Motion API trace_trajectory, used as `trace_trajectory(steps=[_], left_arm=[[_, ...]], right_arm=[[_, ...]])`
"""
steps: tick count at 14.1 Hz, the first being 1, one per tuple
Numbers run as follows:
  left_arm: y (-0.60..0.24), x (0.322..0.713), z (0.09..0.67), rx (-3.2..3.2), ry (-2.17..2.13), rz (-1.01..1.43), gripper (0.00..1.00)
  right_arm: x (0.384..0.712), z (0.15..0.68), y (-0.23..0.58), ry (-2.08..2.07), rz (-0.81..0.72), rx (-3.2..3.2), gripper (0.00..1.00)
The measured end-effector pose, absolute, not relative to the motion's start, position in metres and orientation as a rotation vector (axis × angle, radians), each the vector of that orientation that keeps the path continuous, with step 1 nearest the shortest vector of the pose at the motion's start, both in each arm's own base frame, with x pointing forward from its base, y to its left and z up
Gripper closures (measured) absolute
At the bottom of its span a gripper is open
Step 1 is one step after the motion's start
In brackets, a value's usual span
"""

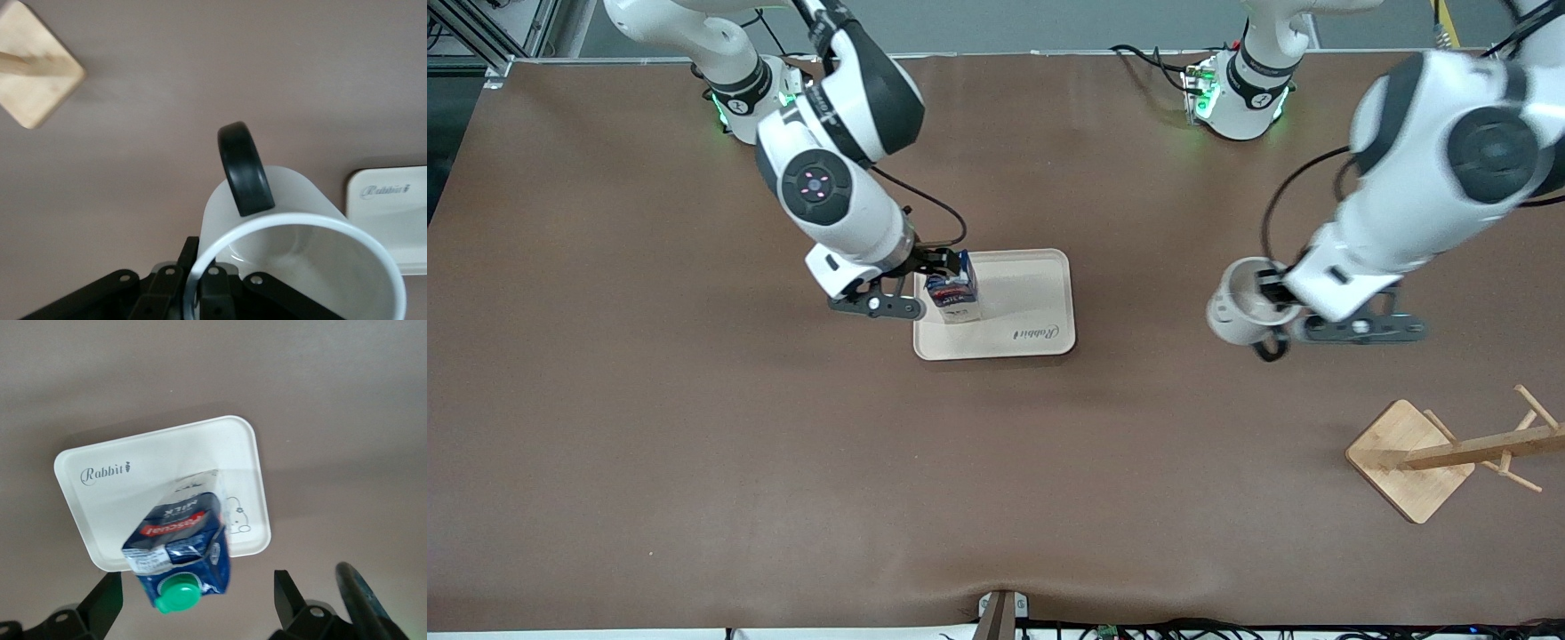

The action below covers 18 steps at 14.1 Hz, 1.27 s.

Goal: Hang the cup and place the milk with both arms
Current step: 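Lift the mug with the left gripper while the right gripper reaches the milk, then grasp the milk carton with the right gripper while the left gripper carries the mug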

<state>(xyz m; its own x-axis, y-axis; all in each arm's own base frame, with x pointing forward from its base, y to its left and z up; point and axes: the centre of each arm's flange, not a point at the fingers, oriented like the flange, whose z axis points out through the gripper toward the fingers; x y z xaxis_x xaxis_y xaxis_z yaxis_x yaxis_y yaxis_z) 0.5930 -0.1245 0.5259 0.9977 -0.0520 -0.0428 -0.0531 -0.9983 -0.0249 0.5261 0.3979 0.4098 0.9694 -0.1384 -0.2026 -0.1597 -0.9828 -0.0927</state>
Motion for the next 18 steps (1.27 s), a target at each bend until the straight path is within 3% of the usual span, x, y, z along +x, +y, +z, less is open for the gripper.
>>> trace_trajectory(steps=[9, 12, 16, 18], left_arm=[[0.072, 0.605, 0.547, -3.112, 0.167, -0.044, 0.95], [0.106, 0.623, 0.518, -3.106, 0.267, -0.101, 0.95], [0.126, 0.641, 0.506, -3.094, 0.371, -0.147, 0.95], [0.134, 0.646, 0.503, -3.095, 0.384, -0.148, 0.95]], right_arm=[[0.508, 0.35, 0.442, 0.146, 0.295, -3.06, 0.0], [0.507, 0.349, 0.442, 0.118, 0.293, -3.075, 0.28], [0.514, 0.361, 0.435, 0.137, 0.314, -3.077, 0.3], [0.534, 0.394, 0.414, 0.192, 0.385, -3.064, 0.3]])
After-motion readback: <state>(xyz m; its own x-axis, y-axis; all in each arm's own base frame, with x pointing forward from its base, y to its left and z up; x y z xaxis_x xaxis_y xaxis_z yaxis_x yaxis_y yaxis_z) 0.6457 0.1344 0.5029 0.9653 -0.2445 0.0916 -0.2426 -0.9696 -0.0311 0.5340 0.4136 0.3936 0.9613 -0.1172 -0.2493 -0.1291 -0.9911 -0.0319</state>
